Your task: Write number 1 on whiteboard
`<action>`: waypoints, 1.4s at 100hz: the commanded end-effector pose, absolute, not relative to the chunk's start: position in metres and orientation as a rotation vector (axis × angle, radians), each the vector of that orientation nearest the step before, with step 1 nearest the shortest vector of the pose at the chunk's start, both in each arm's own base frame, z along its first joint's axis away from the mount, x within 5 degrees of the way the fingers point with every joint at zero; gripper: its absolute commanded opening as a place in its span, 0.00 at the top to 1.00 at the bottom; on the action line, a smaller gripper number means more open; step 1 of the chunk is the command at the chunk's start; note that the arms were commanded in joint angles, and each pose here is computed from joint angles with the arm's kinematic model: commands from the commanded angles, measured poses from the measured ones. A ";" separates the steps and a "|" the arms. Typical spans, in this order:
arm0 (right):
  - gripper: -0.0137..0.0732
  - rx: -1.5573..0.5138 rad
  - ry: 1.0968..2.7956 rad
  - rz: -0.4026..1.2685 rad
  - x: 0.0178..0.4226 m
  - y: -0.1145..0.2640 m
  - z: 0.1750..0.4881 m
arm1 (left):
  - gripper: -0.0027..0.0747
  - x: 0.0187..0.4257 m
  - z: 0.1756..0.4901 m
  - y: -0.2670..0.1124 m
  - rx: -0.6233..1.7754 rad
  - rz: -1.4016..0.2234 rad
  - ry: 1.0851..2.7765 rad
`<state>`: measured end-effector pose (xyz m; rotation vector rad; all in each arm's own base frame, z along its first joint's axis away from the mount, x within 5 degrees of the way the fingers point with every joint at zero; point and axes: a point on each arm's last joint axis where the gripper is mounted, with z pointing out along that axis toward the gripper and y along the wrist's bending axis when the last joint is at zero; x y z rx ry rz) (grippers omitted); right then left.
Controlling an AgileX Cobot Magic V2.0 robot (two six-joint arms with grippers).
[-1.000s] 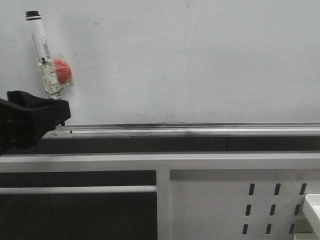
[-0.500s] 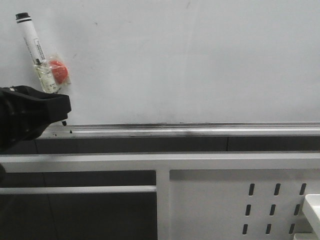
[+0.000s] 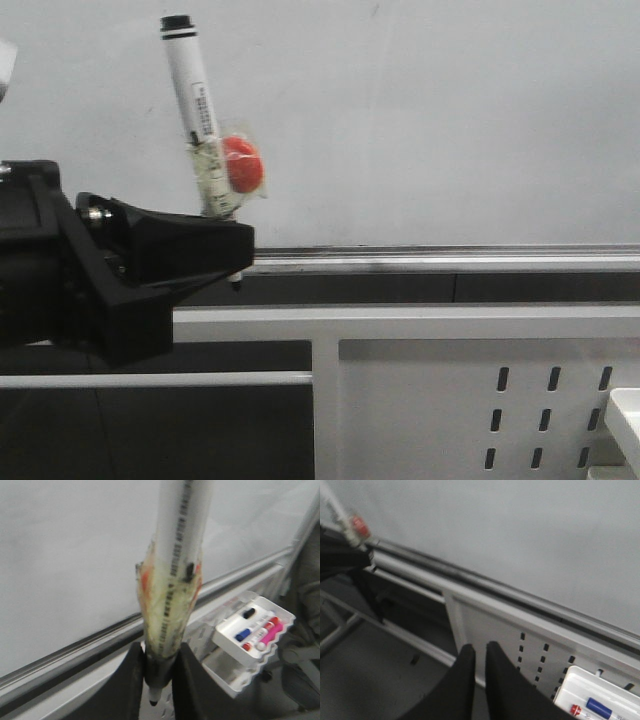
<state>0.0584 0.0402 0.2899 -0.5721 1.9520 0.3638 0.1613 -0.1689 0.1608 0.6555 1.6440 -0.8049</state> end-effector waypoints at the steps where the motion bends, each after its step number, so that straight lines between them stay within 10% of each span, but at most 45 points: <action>1: 0.56 -0.673 1.917 0.373 0.068 0.049 0.310 | 0.99 0.157 0.188 -0.180 0.736 -0.882 1.456; 14: 0.32 -0.717 1.945 0.394 0.088 0.063 0.325 | 0.99 0.159 0.195 -0.189 1.102 -0.684 1.564; 53: 0.39 -0.889 1.915 0.458 0.138 0.103 0.351 | 0.99 0.159 0.261 -0.195 1.417 -0.091 1.591; 140: 0.40 -1.098 1.781 0.484 0.168 0.177 0.336 | 0.99 0.155 0.277 -0.204 1.404 -0.076 1.592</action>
